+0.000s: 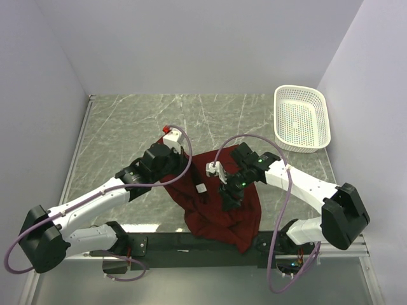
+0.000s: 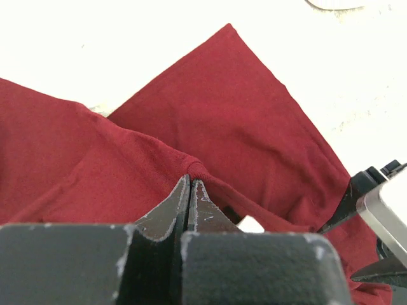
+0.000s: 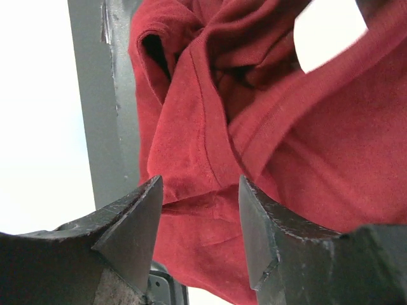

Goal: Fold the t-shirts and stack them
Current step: Flatten the tshirt out

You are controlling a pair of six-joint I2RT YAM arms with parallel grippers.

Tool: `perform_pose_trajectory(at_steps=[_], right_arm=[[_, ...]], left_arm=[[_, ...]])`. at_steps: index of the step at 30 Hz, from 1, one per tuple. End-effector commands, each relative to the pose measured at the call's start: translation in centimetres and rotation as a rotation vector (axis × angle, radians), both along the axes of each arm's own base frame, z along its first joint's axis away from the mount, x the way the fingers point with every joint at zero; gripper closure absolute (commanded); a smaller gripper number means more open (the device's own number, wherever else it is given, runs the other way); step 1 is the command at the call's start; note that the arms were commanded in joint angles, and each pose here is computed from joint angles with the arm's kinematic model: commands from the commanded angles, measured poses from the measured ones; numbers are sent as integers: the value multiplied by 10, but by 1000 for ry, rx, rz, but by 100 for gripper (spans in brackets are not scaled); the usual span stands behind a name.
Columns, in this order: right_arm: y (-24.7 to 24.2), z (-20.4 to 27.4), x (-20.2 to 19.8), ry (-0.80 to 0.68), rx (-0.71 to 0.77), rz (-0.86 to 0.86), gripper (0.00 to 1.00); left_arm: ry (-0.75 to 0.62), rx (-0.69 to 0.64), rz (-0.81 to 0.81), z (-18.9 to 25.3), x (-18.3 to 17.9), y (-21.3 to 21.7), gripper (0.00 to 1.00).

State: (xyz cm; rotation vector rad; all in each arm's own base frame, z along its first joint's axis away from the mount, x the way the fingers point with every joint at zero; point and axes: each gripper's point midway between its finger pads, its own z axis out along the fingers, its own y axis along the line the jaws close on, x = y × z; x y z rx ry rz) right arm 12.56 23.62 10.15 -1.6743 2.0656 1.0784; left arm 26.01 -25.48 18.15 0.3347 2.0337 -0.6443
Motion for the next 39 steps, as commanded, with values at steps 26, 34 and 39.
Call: perform_pose_trajectory(at_steps=[26,34,39], right_arm=[[14,-11,-8,57,-55,54,93],[-16,60,65,-216,-29,-136,100],[-42,120,118,-425,-23,-282,100]], left_arm=[[-77,-96,66,43,2,19,99],[-83,-115,36,56,-9,23,99],[-87,-203,-43,76,-24,12,99]])
